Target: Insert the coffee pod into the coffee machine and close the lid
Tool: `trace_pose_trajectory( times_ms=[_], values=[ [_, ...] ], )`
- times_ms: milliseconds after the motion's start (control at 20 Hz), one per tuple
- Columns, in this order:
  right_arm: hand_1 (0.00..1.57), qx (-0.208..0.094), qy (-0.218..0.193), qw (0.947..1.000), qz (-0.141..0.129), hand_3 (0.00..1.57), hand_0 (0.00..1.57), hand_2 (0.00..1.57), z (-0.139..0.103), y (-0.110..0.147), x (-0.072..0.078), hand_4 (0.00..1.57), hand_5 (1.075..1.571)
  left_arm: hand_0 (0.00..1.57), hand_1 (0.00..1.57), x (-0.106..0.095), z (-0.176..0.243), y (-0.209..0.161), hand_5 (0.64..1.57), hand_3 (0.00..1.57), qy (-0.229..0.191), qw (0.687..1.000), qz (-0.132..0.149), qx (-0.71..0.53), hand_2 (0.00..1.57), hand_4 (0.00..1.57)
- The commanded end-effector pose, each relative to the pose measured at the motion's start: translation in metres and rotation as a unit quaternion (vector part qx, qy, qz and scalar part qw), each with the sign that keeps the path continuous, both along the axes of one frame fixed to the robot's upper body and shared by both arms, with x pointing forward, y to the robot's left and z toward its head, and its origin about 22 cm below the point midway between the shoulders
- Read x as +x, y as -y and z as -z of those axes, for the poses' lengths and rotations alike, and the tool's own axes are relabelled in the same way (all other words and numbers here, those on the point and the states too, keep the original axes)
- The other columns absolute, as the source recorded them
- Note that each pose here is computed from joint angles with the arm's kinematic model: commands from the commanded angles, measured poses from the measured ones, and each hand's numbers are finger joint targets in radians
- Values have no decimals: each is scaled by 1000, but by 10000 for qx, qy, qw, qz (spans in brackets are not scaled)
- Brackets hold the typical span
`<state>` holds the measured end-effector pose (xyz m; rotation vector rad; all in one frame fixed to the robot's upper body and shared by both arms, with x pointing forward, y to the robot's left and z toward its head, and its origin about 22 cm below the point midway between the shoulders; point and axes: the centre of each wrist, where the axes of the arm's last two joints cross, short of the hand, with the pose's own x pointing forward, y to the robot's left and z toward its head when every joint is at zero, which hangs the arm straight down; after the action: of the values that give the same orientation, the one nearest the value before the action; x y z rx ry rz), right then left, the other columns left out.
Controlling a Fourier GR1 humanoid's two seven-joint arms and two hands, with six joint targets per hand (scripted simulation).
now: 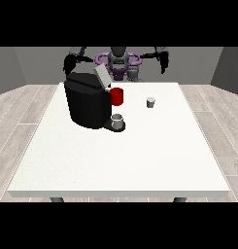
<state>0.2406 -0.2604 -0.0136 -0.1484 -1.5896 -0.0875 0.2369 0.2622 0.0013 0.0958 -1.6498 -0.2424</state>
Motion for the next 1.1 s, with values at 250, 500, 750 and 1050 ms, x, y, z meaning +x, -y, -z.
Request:
trace_pose_trajectory(
  times_ms=[250, 500, 750, 1050],
  values=[
    [0, 48, 483, 9987, -134, 0, 0, 0, -5, -18, 7, 177, 1571, 0, 0, 52, -28, -37, 1571, 0, -318, 9986, -120, 415, 0, 0],
    [0, 100, 815, 9962, -306, 0, 0, 0, -26, -38, 20, 228, 1571, 0, 0, 78, -37, -63, 1571, 0, -466, 9955, -263, 785, 0, 0],
    [0, 183, 740, 9963, -397, 0, 0, 0, -34, -39, 21, 283, 1571, 0, 0, 84, -8, -70, 1571, 0, -954, 9911, -416, 834, 0, 0],
    [0, 185, 506, 9984, -172, 0, 0, 0, -10, -42, 25, 352, 1571, 0, 0, 92, 10, -46, 1571, 0, -1125, 9852, -314, 1251, 0, 0]
  ],
)
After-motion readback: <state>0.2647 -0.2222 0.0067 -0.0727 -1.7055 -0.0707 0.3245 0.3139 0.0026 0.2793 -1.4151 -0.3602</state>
